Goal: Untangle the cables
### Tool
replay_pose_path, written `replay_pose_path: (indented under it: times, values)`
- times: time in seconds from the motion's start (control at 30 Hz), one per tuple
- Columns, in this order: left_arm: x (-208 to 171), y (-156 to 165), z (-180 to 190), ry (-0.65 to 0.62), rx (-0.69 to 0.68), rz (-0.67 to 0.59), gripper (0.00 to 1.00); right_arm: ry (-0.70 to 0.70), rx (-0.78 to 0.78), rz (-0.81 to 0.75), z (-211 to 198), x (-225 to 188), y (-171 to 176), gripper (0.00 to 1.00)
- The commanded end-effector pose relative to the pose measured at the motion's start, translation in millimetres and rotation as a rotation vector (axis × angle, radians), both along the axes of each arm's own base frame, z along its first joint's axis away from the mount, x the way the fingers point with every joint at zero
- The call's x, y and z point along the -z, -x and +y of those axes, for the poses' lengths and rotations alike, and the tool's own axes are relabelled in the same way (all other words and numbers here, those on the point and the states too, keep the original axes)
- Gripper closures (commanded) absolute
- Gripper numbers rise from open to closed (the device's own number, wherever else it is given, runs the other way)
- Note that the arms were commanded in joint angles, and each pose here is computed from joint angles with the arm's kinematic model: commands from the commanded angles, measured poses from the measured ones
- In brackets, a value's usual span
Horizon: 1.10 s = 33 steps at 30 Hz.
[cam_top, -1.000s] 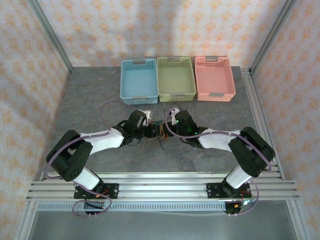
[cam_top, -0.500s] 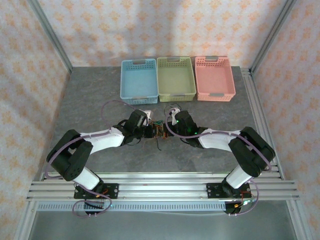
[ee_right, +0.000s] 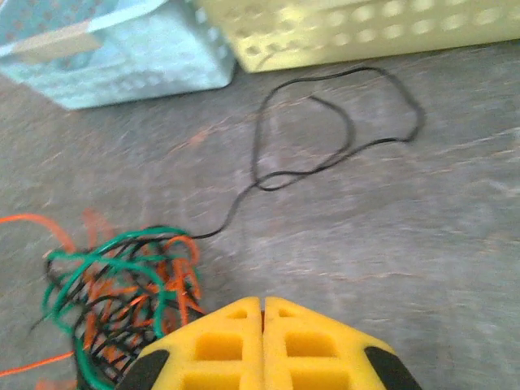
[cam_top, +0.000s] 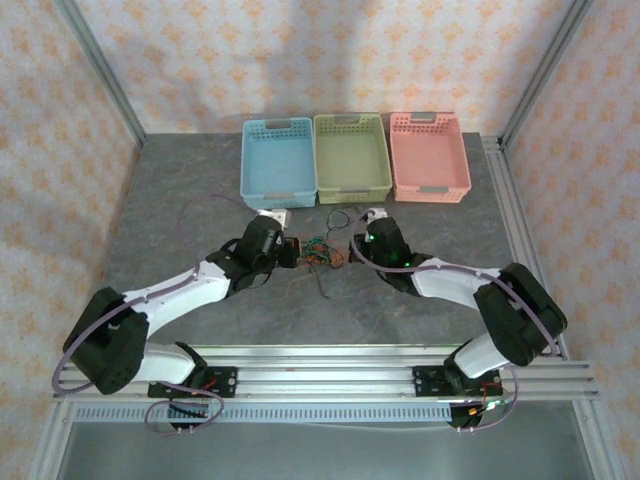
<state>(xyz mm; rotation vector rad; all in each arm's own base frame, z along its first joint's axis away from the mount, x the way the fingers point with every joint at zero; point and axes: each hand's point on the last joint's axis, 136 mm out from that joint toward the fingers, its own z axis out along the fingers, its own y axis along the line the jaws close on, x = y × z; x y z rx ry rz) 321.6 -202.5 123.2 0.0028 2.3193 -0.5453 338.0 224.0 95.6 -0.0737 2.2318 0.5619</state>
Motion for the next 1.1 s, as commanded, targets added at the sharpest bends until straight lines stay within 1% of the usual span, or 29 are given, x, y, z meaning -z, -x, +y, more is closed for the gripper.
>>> replay_pose_path:
  times: [0.0,0.13,0.23,0.43,0.47,0.6,0.7,0.8,1.07]
  values:
    - [8.4,4.7,31.5,-0.134,-0.101,-0.011,1.00,0.035,0.165,-0.023,-34.7,-1.3,-6.9,1.00]
    - [2.6,6.2,43.8,-0.156,-0.147,-0.035,1.00,0.026,0.251,-0.029,-53.7,-0.2,-10.5,1.00]
    - [-1.6,7.2,55.2,-0.177,-0.194,-0.051,1.00,0.050,0.318,-0.039,-66.7,0.0,-11.6,1.00]
    - [-17.5,12.5,105.9,-0.270,-0.394,-0.112,1.00,0.093,0.528,-0.095,-108.4,-6.5,-9.4,1.00]
    - [-21.1,14.5,115.2,-0.255,-0.453,-0.120,1.00,0.103,0.579,-0.105,-117.8,-7.5,-8.2,1.00]
    - [-35.2,26.9,153.4,-0.266,-0.608,-0.178,1.00,0.144,0.787,-0.137,-155.3,-10.9,1.3,1.00]
    - [-45.7,40.9,182.9,-0.238,-0.729,-0.232,1.00,0.157,0.927,-0.174,-181.8,-17.0,13.1,1.00]
    - [-49.1,48.9,195.0,-0.199,-0.776,-0.258,1.00,0.134,0.980,-0.197,-194.9,-21.5,20.4,1.00]
    - [-47.0,47.8,199.5,-0.224,-0.793,-0.241,1.00,0.123,1.042,-0.216,-214.1,-27.1,27.9,1.00]
